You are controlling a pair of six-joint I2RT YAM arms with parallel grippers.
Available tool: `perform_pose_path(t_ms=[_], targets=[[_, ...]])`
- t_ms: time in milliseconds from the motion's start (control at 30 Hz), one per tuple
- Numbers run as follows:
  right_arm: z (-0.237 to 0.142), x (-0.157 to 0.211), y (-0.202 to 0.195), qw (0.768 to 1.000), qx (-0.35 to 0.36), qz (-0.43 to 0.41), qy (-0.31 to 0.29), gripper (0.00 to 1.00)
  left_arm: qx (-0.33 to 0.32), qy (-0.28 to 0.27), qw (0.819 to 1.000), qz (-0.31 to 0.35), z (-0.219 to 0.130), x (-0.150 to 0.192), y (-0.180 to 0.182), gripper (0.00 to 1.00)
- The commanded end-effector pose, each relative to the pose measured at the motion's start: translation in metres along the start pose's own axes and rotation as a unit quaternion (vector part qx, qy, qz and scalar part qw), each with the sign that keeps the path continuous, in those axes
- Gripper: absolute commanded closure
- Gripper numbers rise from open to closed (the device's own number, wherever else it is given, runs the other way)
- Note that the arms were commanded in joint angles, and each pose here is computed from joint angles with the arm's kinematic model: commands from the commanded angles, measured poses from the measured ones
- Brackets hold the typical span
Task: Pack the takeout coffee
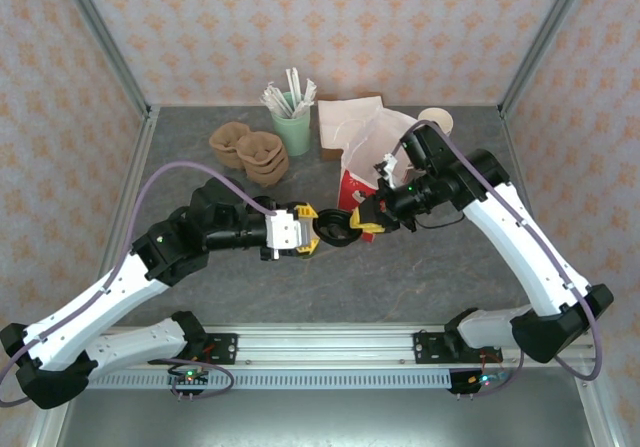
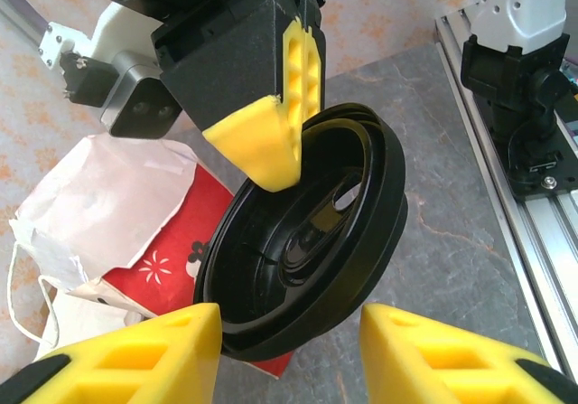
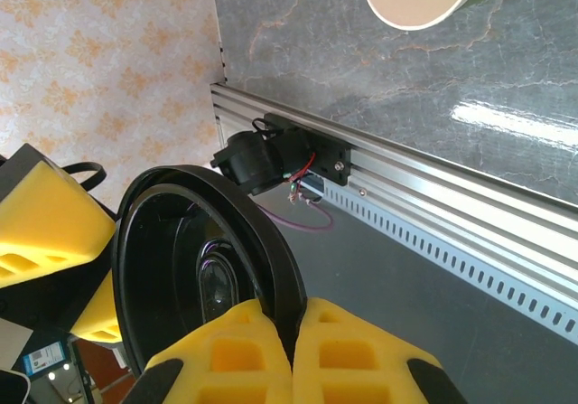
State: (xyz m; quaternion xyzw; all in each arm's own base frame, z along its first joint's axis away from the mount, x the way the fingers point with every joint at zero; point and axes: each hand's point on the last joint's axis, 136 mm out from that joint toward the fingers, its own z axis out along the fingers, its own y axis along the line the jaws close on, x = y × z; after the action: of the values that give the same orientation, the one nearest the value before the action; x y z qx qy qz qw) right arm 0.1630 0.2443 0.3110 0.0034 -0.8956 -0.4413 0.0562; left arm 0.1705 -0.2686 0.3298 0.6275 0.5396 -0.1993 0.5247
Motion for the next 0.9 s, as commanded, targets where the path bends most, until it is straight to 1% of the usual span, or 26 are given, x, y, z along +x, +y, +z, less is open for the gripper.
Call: perform_pose_path(t_ms=[0, 100, 267, 600, 867], targets=[[0.004, 0.001, 0.001, 1.0, -0.013, 0.009, 0.016, 1.0, 0.012, -0.002, 1.0, 0.012, -0.008, -0.007, -0.005, 0.55], [0.005, 0.0, 0.001, 1.0, -0.013, 0.009, 0.018, 1.0, 0.007, -0.003, 1.0, 0.014, -0.009, -0.008, -0.005, 0.57], [0.007, 0.001, 0.0, 1.0, -0.014, 0.013, 0.025, 1.0, 0.019, 0.0, 1.0, 0.015, -0.005, -0.009, -0.007, 0.61], [0.009, 0.005, -0.004, 0.999, -0.011, 0.013, 0.037, 1.0, 0.028, 0.017, 0.999, 0.02, -0.001, -0.006, -0.006, 0.62], [0.01, 0.005, -0.003, 0.999, -0.012, 0.009, 0.043, 1.0, 0.039, 0.027, 0.999, 0.017, 0.002, -0.004, -0.008, 0.75]])
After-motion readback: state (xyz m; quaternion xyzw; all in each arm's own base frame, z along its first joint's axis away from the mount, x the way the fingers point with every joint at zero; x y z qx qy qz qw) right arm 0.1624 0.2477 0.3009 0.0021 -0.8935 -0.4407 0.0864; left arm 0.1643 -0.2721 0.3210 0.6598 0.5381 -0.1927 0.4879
